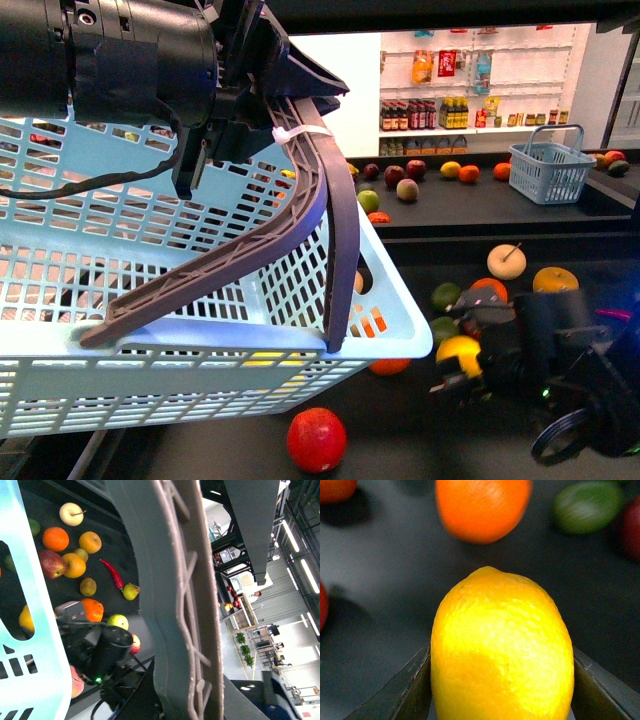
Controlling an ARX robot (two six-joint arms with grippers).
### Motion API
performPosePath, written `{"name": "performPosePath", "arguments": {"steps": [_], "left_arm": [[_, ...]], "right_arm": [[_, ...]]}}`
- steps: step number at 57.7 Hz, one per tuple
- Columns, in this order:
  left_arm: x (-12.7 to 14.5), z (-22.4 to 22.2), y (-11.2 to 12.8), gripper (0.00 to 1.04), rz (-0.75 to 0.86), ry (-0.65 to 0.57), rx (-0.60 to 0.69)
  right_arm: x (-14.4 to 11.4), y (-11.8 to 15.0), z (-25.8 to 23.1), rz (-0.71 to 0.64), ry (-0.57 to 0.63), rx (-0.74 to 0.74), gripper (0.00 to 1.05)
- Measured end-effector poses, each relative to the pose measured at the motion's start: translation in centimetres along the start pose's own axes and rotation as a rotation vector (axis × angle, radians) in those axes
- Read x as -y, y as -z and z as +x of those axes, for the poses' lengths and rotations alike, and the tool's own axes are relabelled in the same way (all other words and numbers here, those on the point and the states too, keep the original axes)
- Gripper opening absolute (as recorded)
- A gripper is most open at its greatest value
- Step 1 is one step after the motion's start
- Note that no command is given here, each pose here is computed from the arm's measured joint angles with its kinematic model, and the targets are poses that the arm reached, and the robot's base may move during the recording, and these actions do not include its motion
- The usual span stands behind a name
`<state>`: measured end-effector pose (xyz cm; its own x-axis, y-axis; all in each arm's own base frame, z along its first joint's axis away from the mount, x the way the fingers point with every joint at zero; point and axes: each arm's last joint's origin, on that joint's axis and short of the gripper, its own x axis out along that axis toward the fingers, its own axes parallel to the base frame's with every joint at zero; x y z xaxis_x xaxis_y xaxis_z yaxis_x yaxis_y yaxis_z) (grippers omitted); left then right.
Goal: Pick lemon from shelf
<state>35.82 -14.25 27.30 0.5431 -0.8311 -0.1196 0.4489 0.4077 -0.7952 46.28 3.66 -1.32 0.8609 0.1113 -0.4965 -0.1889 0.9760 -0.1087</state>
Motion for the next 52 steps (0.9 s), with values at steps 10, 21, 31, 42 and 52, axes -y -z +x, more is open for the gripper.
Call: {"name": "performPosePath", "arguments": {"steps": [10, 21, 31, 42, 52], "left_arm": [[0.0, 0.0, 0.0, 0.08, 0.000, 0.000, 0.000], [0.0, 0.0, 0.0, 0.08, 0.001, 0.001, 0.000], [0.0, 0.0, 0.0, 0.08, 0.000, 0.000, 0.000], [0.0, 0.0, 0.0, 0.08, 0.000, 0.000, 0.000], [0.0, 0.0, 0.0, 0.08, 0.000, 0.000, 0.000]], "right_arm": [[3.0, -3.8, -4.6, 0.158, 0.062, 0.111, 0.65], [3.7, -7.5, -11.1, 0.379, -0.017, 0.246, 0.65], [2.2, -10.5, -15.6, 0.507, -0.197, 0.355, 0.64], [-1.3, -11.0, -16.9, 0.536, -0.386, 0.352, 0.64], [-4.2, -10.9, -17.1, 0.528, -0.493, 0.323, 0.64]]}}
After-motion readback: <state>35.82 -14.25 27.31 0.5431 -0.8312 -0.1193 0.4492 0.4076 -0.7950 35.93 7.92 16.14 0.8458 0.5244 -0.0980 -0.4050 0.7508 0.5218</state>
